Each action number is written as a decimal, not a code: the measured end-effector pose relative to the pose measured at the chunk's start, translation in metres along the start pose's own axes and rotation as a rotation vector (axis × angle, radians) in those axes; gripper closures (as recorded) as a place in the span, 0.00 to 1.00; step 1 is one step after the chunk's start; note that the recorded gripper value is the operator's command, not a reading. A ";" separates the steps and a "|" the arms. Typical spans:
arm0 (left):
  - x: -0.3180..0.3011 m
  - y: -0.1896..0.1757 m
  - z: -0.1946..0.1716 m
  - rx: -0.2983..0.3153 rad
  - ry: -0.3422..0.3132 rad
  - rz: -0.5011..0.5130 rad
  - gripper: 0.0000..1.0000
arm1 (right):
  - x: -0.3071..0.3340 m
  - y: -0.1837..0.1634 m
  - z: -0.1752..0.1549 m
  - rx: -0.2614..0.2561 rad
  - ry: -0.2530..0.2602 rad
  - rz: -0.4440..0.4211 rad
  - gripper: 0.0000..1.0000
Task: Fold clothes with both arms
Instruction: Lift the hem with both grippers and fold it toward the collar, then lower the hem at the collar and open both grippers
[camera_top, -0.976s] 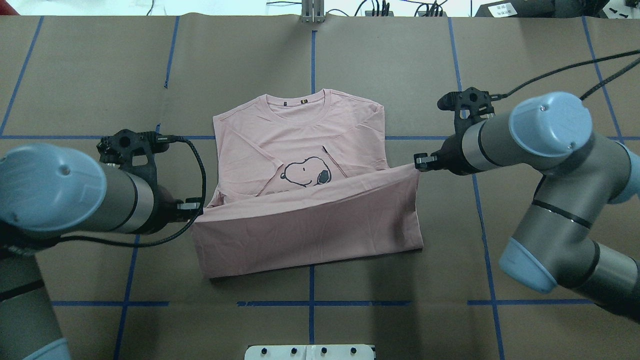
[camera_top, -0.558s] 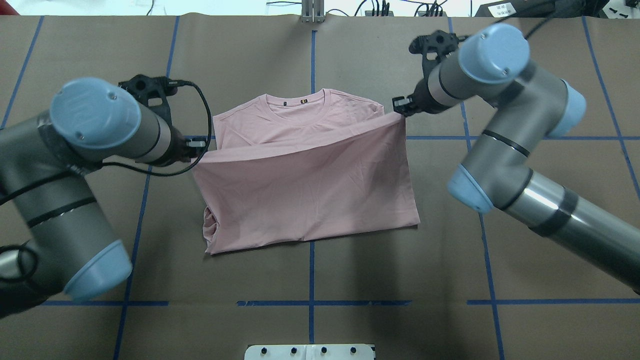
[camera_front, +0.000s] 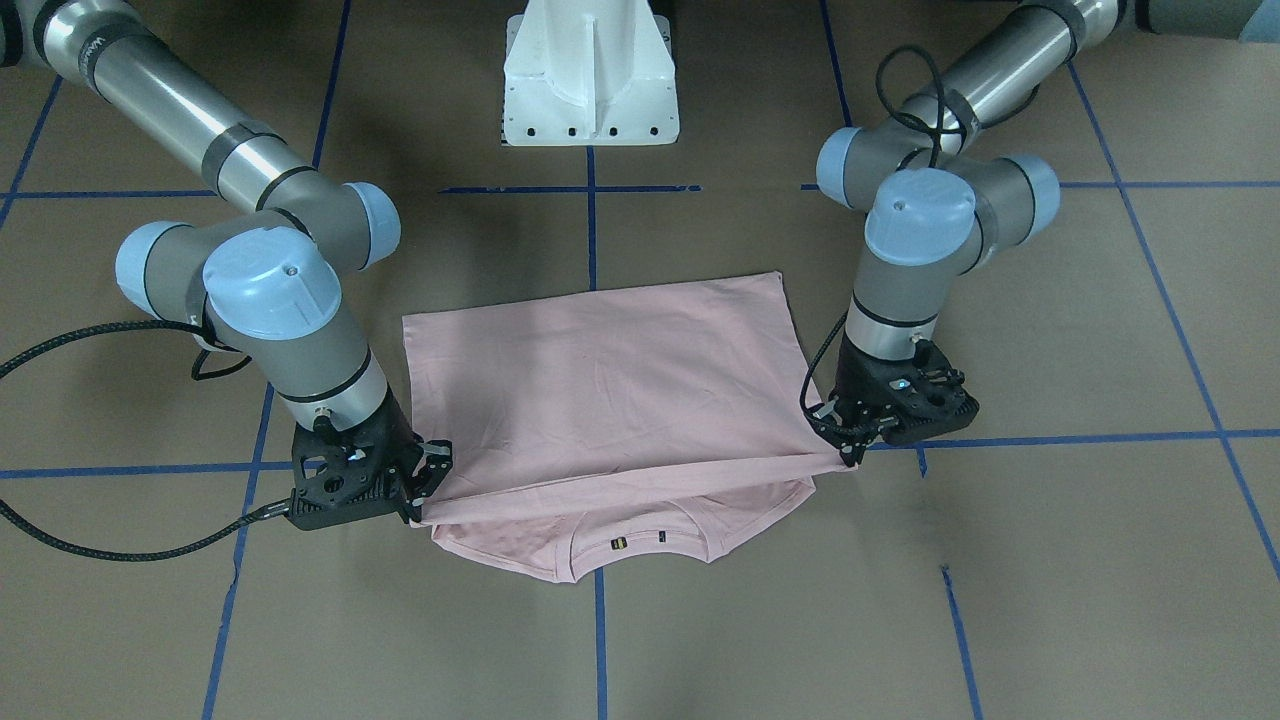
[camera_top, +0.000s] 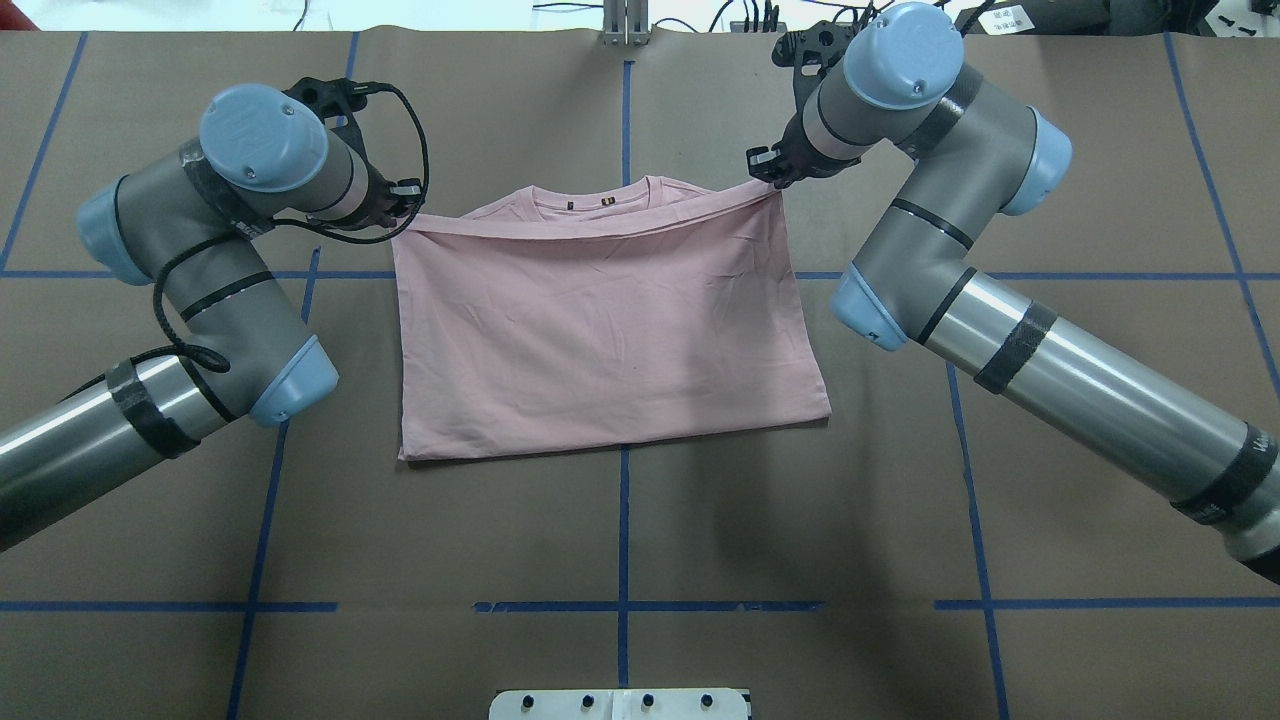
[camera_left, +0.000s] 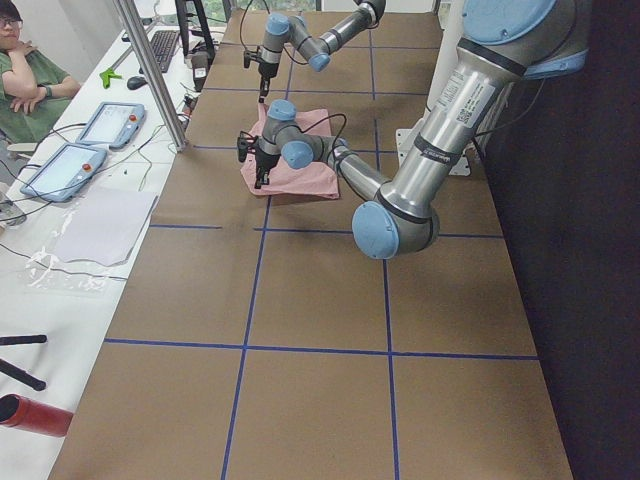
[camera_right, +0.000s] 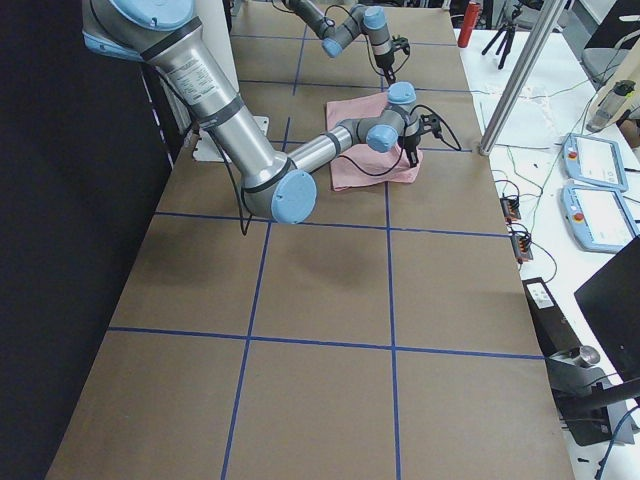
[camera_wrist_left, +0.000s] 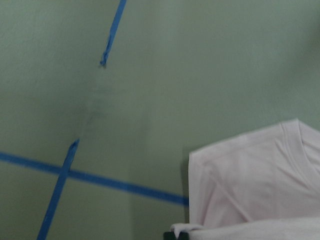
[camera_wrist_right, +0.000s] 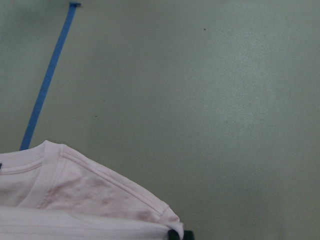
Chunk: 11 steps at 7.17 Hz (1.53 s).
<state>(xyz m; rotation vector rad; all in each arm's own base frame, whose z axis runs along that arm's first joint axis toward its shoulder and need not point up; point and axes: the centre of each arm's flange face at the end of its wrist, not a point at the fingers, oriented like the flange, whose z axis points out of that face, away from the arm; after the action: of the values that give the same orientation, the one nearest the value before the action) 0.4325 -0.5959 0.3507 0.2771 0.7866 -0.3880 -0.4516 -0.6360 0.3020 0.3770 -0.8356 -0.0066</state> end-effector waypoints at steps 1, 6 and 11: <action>-0.007 -0.005 0.014 0.005 0.000 -0.003 1.00 | 0.004 0.000 0.005 -0.002 0.003 0.001 1.00; 0.012 -0.012 0.013 0.014 0.027 0.001 0.88 | 0.003 -0.008 0.006 0.002 0.006 0.005 0.73; 0.013 -0.015 0.011 0.015 0.023 -0.002 0.00 | 0.003 0.002 0.012 -0.020 -0.002 0.009 0.00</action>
<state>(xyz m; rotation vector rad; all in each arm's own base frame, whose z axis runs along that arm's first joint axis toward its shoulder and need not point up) 0.4411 -0.6162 0.3471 0.2955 0.8071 -0.3938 -0.4585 -0.6385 0.3121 0.3542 -0.8383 -0.0070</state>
